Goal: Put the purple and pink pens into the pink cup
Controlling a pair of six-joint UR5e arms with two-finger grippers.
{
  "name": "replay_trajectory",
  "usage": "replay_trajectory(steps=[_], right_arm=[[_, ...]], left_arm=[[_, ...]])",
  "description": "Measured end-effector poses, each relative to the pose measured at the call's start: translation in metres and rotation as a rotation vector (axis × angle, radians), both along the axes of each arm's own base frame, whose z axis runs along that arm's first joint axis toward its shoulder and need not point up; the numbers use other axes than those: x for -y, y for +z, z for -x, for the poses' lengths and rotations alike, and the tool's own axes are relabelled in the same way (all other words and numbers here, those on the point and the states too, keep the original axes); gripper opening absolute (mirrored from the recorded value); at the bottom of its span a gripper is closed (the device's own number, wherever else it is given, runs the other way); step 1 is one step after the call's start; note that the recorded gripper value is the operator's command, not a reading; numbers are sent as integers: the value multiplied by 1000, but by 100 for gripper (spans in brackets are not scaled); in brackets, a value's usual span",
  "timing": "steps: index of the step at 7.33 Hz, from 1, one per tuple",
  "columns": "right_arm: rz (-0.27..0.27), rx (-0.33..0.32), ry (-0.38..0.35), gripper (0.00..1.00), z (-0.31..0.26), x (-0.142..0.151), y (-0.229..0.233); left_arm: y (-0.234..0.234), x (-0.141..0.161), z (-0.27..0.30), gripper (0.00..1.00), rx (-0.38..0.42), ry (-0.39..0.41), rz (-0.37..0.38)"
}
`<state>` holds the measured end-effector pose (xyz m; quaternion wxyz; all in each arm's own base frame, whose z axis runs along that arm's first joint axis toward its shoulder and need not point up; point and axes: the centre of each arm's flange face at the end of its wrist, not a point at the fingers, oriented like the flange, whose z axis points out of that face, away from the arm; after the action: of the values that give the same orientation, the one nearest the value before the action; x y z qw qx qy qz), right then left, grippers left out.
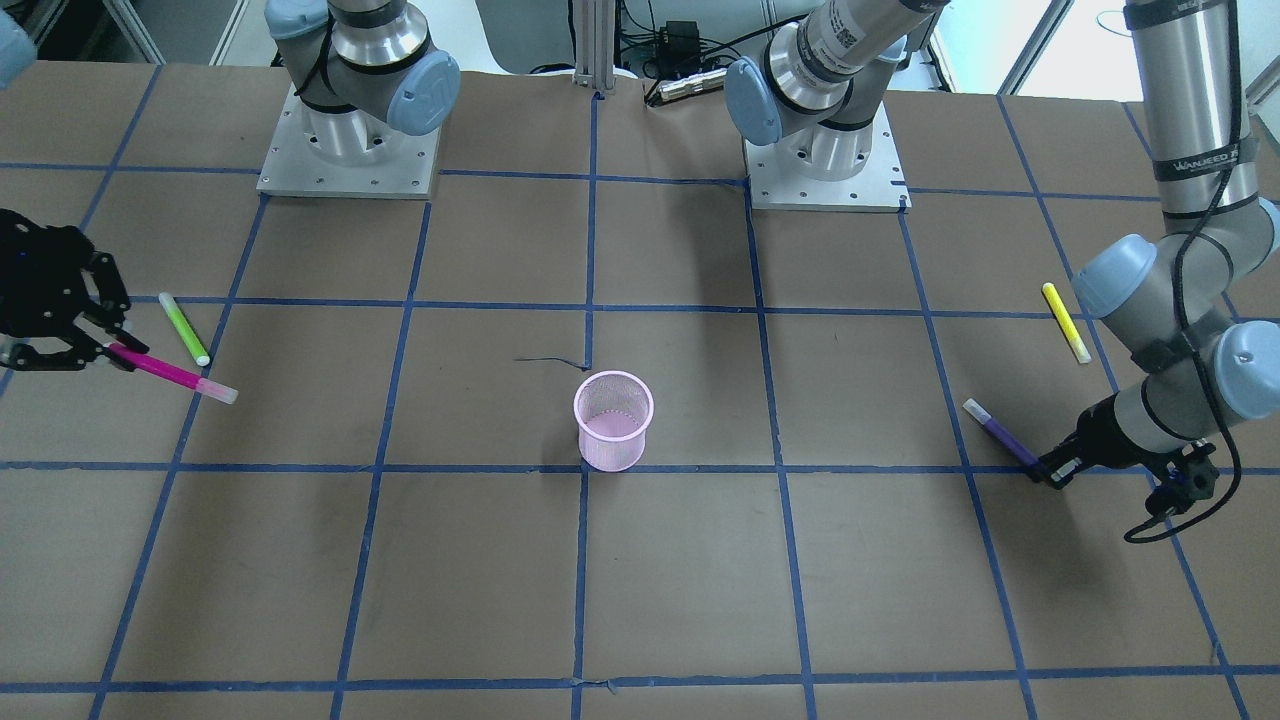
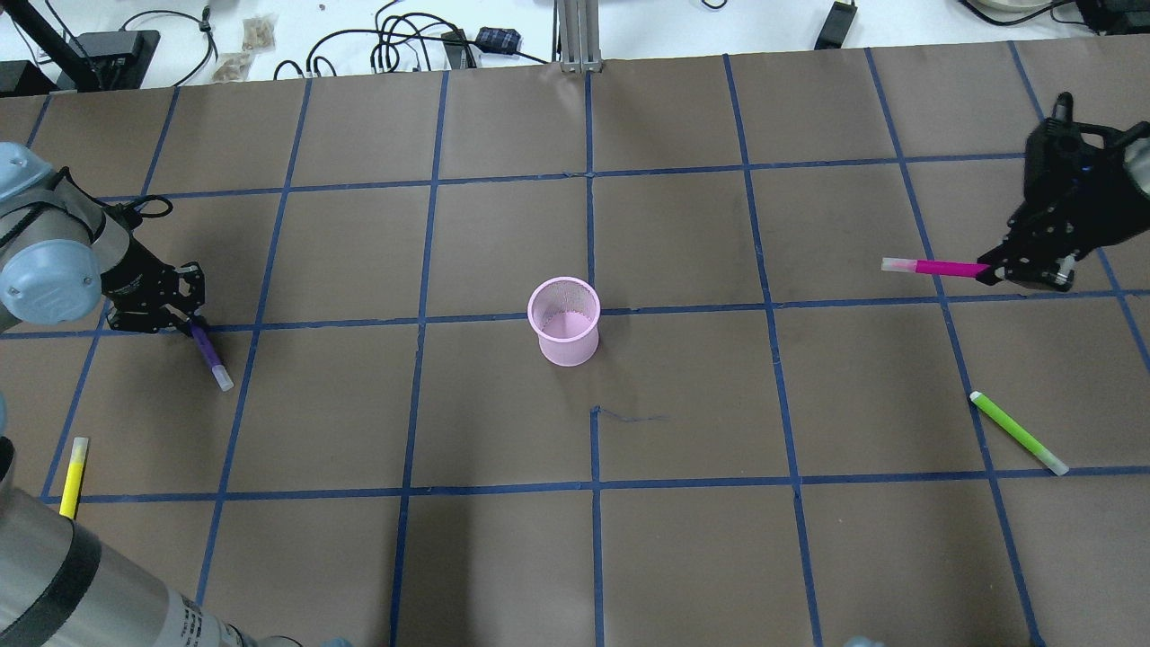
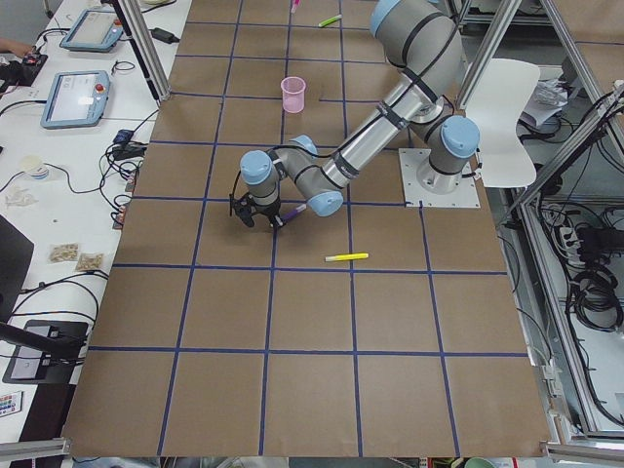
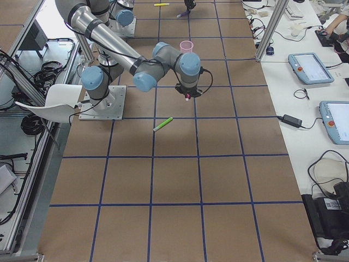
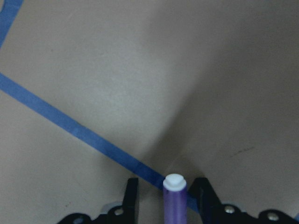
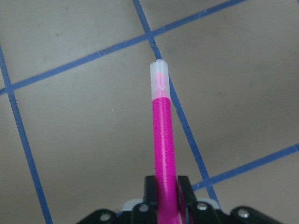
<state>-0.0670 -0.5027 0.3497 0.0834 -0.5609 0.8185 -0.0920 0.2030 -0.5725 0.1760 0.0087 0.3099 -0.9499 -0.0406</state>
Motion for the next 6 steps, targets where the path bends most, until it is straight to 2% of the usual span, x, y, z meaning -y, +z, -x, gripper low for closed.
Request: replay_trajectory(steps=[2, 4, 6], right_arm=[[-1, -40, -58, 7, -113, 9, 31], [20, -71, -89, 7, -214, 10, 65], [51, -195, -60, 7, -303, 1, 77]], left_arm=[[22, 5, 6, 0, 14, -13, 34], [65, 15, 12, 0, 40, -30, 114], [94, 20, 21, 0, 49, -49, 165]])
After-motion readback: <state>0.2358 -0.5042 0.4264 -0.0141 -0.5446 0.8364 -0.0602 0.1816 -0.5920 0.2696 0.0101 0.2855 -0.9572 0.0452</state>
